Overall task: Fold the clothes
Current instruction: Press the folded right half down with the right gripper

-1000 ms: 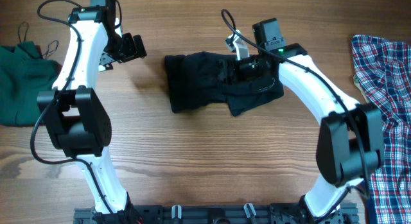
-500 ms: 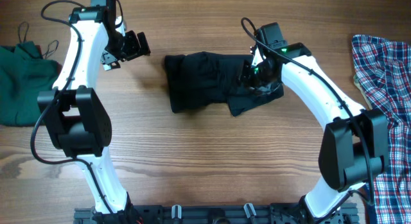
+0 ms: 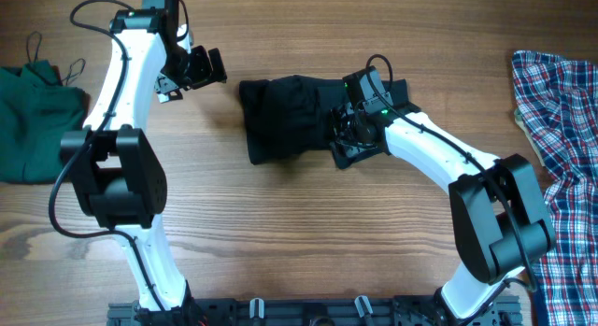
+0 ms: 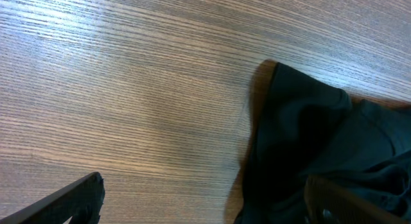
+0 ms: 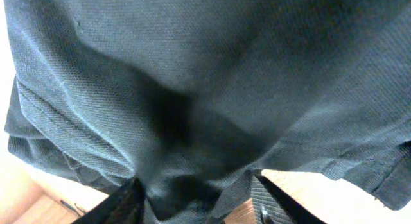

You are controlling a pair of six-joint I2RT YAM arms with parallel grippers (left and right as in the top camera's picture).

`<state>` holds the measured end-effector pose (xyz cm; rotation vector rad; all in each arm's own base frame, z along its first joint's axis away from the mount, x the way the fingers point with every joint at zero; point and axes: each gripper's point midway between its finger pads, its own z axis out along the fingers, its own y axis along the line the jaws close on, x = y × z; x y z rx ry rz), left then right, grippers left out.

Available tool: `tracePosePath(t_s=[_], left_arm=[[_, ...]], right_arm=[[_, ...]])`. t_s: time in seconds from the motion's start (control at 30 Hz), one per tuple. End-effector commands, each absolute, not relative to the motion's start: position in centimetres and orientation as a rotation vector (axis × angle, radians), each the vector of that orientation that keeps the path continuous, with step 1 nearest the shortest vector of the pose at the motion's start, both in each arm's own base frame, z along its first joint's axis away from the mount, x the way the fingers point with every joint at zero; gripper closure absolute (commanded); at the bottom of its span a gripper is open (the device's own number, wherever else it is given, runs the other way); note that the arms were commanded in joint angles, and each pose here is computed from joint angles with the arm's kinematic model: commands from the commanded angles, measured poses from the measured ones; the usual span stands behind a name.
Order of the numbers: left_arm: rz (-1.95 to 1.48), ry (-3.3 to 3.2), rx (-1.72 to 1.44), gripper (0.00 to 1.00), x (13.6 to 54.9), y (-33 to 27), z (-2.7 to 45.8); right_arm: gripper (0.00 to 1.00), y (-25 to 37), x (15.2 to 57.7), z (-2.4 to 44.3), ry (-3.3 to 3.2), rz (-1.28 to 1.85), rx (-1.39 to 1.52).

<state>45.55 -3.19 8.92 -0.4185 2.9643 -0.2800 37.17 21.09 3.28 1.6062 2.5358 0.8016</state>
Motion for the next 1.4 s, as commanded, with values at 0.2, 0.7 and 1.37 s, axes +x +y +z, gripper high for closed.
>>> tracePosePath(t_s=[0.2, 0.7, 1.37], left_arm=[[-0.308, 2.935, -0.417, 0.0, 45.5, -3.6, 10.3], [-0.309, 2.927, -0.415, 0.0, 45.7, -3.6, 10.4], [-0.31, 2.92, -0.412, 0.0, 45.9, -3.6, 10.4]], right_arm=[[0.96, 22.1, 37.7, 4.5, 2.571, 0.9, 1.442], [0.96, 20.8, 34.2, 6.4, 2.66, 0.787, 1.435], [0.58, 20.9, 31.9, 4.8, 2.828, 0.605, 1.103]])
